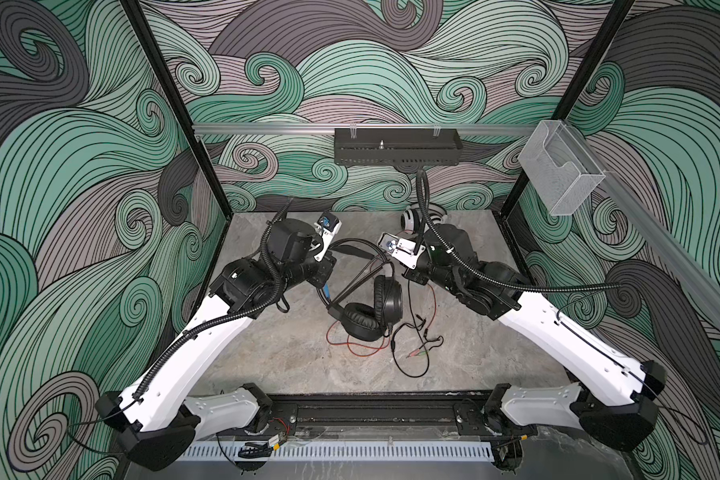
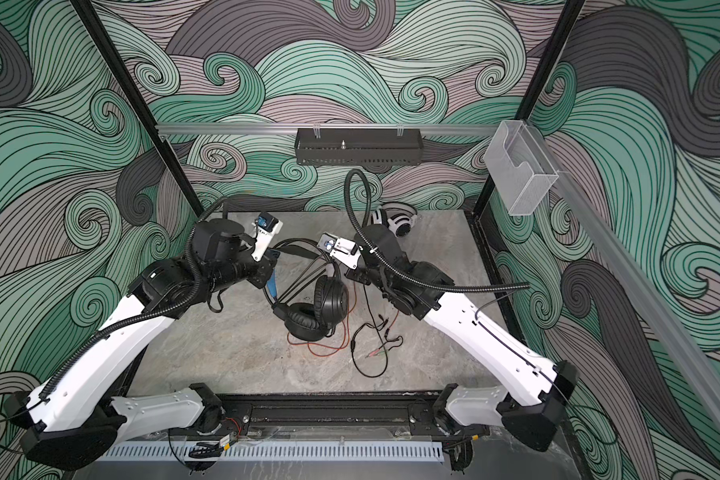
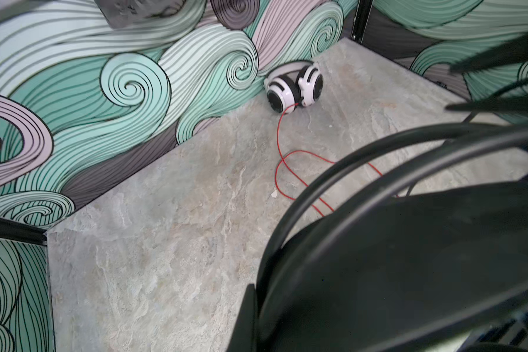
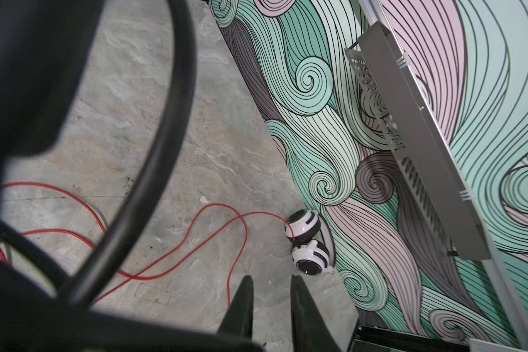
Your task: Wrap the headphones
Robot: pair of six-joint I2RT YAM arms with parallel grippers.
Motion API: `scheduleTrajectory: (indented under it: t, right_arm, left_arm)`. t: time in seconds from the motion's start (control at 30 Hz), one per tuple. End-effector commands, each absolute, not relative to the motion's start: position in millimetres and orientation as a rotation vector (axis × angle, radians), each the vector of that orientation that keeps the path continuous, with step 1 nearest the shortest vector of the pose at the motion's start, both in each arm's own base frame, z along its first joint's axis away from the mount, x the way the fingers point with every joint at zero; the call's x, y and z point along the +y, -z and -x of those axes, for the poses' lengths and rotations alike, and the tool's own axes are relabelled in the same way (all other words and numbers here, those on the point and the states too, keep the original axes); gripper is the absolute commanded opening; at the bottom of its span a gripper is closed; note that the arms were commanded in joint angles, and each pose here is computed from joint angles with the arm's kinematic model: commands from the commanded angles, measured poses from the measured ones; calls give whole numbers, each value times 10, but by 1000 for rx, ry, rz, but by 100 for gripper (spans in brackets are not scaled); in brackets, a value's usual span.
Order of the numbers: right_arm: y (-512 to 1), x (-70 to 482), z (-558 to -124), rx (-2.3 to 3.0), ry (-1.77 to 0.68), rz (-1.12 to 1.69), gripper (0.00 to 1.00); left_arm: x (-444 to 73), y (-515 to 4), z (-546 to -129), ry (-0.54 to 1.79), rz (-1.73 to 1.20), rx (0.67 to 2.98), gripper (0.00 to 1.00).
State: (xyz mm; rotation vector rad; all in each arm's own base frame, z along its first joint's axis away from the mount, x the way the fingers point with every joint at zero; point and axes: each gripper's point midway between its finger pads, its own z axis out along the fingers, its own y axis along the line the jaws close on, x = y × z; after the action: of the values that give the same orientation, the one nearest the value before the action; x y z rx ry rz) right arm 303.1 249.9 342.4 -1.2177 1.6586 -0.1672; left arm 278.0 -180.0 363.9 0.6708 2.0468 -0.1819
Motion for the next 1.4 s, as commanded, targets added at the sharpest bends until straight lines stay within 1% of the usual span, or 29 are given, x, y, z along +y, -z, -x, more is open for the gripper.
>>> scheduleTrajectory:
  t: [0.0,0.27,0.3,0.43,0.53,0.73,0.9,1.0,1.1,1.37]
  right_arm:
    - [-3548,2551,-3101,1677,-42,1049,23]
    - [-3614,2406,-3358,1724,-261,819,22]
    - [-3620,2406,-3384,1723,-296,799,23]
    - [-3666,2441,-3428,1690,-443,734,36]
    - [-3662,2496,-3464,1686,-551,697,39]
    - [-3544,2690,-3549,1704,-709,670,38]
    - [-3462,2806,-3634,1717,-806,617,36]
    - [-3432,2847,-3658,1720,-847,598,36]
    - [-3389,2897,-3652,1727,-899,587,33]
    - [-3201,3044,-3522,1765,-968,597,28]
  left_arm:
    - [-1812,-4095,-2737,279,-569,1959,0]
    - [-1833,-4385,-2713,337,-528,1909,0]
    - [-1840,-4426,-2708,350,-523,1900,0]
    - [-1880,-4650,-2680,424,-484,1868,0]
    - [-1922,-4830,-2659,493,-448,1850,0]
    - [-2015,-5147,-2613,653,-365,1807,0]
    - [-2055,-5461,-2558,796,-281,1729,0]
    - [-1988,-5640,-2574,807,-216,1697,0]
    - [-1921,-5780,-2607,813,-146,1667,0]
    - [-1857,-5995,-2815,870,53,1594,0]
